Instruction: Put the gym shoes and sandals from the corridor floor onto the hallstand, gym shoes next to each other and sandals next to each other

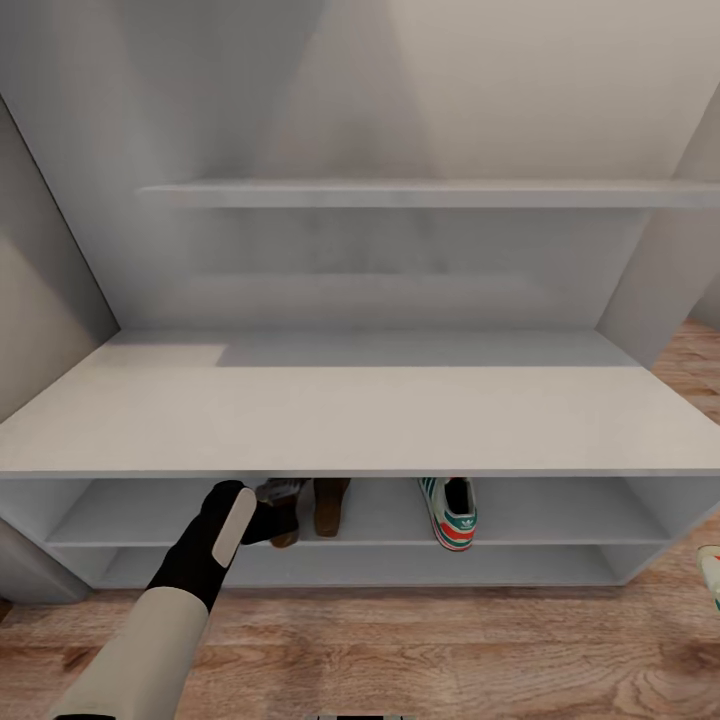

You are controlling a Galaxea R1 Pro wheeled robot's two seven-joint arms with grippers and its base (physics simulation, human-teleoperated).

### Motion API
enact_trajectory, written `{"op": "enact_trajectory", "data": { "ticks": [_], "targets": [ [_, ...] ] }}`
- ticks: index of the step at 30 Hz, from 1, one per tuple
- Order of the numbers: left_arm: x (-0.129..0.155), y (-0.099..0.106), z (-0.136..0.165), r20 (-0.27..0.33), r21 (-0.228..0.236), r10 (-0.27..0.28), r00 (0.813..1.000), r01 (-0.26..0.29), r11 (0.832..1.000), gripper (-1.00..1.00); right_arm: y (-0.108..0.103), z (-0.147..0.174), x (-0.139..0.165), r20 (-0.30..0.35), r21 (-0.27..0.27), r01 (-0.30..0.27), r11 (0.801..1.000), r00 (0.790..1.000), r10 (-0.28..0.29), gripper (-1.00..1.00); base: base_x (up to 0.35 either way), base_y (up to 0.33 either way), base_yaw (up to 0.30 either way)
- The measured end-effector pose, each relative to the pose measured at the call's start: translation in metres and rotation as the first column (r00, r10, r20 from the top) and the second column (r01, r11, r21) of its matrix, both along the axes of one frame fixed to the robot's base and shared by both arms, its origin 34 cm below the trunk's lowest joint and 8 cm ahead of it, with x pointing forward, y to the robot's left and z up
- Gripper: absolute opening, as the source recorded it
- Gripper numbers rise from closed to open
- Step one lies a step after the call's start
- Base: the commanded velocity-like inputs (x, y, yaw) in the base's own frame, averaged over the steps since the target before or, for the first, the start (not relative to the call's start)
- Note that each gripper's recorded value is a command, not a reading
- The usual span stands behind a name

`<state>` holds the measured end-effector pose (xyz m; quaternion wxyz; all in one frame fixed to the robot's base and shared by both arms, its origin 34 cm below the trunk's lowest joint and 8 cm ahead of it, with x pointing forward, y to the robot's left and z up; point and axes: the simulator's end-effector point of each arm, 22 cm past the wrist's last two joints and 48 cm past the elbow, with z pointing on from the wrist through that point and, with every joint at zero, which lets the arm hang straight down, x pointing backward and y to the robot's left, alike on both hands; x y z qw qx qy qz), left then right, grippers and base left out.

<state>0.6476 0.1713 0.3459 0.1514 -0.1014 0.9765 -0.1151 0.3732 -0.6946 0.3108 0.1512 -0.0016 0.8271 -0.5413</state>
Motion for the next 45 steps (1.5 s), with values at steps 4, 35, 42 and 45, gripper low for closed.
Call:
{"op": "enact_trajectory", "data": {
  "ticks": [4,35,42,45],
  "targets": [
    [0.001,0.002,0.000,0.001,-0.012,0.008,1.000,-0.008,1.000,-1.00,0.000,0.000,0.000,0.000,0.001,0.000,1.000,1.000,0.000,-1.00,0.000,0.000,0.000],
    [0.010,0.016,0.001,0.040,0.036,0.020,0.999,-0.021,0.999,-1.00,0.000,-0.002,0.000,-0.003,0.000,0.000,1.000,1.000,0.000,-1.00,0.000,0.000,0.000],
    [0.010,0.017,0.000,0.040,0.040,0.017,0.999,-0.019,0.999,-1.00,0.000,-0.002,0.000,-0.003,0.001,0.000,1.000,1.000,0.000,-1.00,0.000,0.000,0.000],
    [0.010,0.017,0.000,0.040,0.041,0.017,0.999,-0.019,0.999,-1.00,0.000,-0.002,0.000,-0.003,0.001,0.000,1.000,1.000,0.000,-1.00,0.000,0.000,0.000]
  ]
}}
